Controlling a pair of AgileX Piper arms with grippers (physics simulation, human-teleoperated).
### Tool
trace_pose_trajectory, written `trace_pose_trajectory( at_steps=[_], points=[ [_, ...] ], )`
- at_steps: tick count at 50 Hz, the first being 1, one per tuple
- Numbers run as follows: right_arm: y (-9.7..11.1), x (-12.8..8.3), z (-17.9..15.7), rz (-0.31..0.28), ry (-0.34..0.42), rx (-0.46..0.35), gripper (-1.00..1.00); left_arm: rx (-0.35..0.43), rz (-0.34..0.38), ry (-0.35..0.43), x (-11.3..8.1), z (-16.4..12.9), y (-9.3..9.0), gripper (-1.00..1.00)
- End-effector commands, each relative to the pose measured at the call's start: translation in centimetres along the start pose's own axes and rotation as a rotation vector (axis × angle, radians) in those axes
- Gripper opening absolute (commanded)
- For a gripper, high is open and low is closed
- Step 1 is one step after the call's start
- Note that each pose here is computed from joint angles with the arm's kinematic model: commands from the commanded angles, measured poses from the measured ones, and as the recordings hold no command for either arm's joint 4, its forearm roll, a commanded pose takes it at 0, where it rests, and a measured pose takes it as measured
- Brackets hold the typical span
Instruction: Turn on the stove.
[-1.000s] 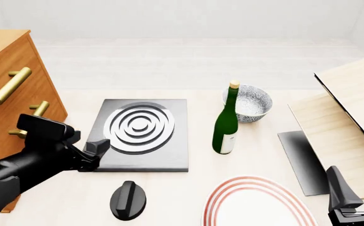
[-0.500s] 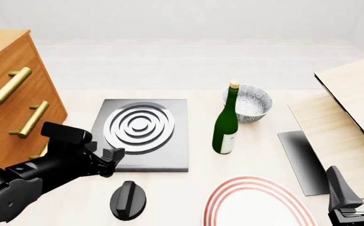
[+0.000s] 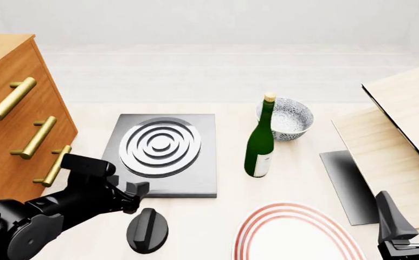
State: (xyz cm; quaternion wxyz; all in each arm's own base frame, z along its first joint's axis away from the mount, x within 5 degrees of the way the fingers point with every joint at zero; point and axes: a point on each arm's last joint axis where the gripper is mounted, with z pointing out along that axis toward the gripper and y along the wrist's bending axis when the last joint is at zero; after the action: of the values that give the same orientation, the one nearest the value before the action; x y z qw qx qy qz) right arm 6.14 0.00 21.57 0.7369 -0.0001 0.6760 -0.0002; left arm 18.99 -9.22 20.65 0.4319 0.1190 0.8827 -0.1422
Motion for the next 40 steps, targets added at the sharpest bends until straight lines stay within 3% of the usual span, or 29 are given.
trace_pose_trajectory(
  at_steps=[1,25,40],
  points=[
    [0.0,0.0,0.0,0.000,0.000,0.000,1.00,0.007,-0.004,0.019,0.9,0.7,-0.1,1.00],
    [0.0,0.0,0.0,0.000,0.000,0.000,1.00,-0.001,-0.045,0.090,4.2,3.4,0.3,1.00],
    [0.0,0.0,0.0,0.000,0.000,0.000,1.00,0.021,-0.087,0.138,6.1,4.8,-0.4,1.00]
  ],
)
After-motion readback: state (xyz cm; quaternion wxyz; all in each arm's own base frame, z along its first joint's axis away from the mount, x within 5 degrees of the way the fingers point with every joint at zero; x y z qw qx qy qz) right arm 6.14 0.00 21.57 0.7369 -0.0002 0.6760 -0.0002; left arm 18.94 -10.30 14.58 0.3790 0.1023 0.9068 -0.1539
